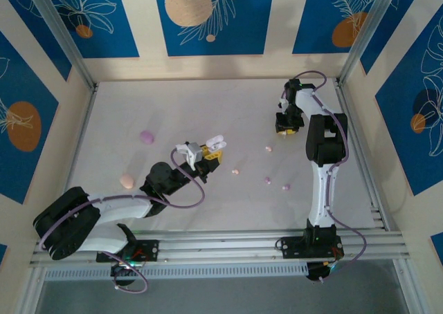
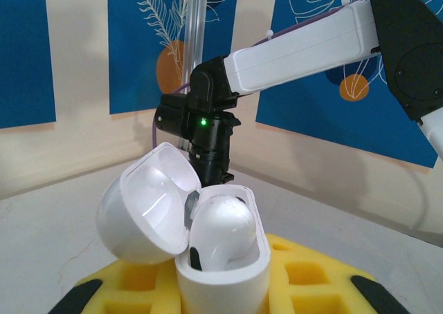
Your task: Insert the wireless bluetooth earbuds into the charging case
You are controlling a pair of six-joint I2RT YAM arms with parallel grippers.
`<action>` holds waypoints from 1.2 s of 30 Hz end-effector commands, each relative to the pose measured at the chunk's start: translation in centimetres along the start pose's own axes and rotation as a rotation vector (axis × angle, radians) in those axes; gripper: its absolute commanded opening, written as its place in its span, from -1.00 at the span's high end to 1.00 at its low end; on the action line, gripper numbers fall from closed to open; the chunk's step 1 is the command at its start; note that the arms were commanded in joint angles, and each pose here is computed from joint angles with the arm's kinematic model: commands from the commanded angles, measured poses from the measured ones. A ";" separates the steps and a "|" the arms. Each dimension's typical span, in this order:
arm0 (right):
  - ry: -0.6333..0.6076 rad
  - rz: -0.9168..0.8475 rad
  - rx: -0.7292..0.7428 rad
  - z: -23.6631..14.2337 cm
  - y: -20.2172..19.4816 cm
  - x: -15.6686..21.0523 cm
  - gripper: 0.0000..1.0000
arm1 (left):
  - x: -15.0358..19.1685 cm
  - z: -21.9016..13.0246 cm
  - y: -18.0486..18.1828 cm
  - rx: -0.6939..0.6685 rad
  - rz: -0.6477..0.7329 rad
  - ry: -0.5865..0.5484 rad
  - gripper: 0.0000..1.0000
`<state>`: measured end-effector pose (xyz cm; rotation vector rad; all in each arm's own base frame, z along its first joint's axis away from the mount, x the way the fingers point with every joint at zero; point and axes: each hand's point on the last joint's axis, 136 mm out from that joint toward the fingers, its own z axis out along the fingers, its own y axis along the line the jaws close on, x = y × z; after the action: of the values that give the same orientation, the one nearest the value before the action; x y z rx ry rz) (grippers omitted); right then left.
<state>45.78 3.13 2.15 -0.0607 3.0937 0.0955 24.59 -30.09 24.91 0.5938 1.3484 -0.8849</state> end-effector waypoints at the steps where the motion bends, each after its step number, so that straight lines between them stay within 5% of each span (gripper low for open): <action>1: 0.031 0.017 -0.005 0.7 -0.2 0.6 0.29 | -1.7 0.0 -0.2 0.015 0.015 -0.047 0.59; 20: -0.021 0.051 -0.026 -0.7 0.5 -0.1 0.45 | -1.8 0.1 -0.2 0.016 0.009 -0.051 0.58; 27: -0.175 0.021 -0.045 -6.8 4.1 0.1 0.45 | -1.7 0.1 -0.2 0.020 -0.009 -0.042 0.58; 36: -0.453 -0.114 -0.079 -16.6 11.5 4.6 0.45 | -2.0 0.2 -0.7 0.037 -0.056 -0.021 0.57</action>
<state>41.08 12.21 16.85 -0.1921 2.7071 0.1873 24.35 -30.20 24.49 0.5923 1.3860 -0.9181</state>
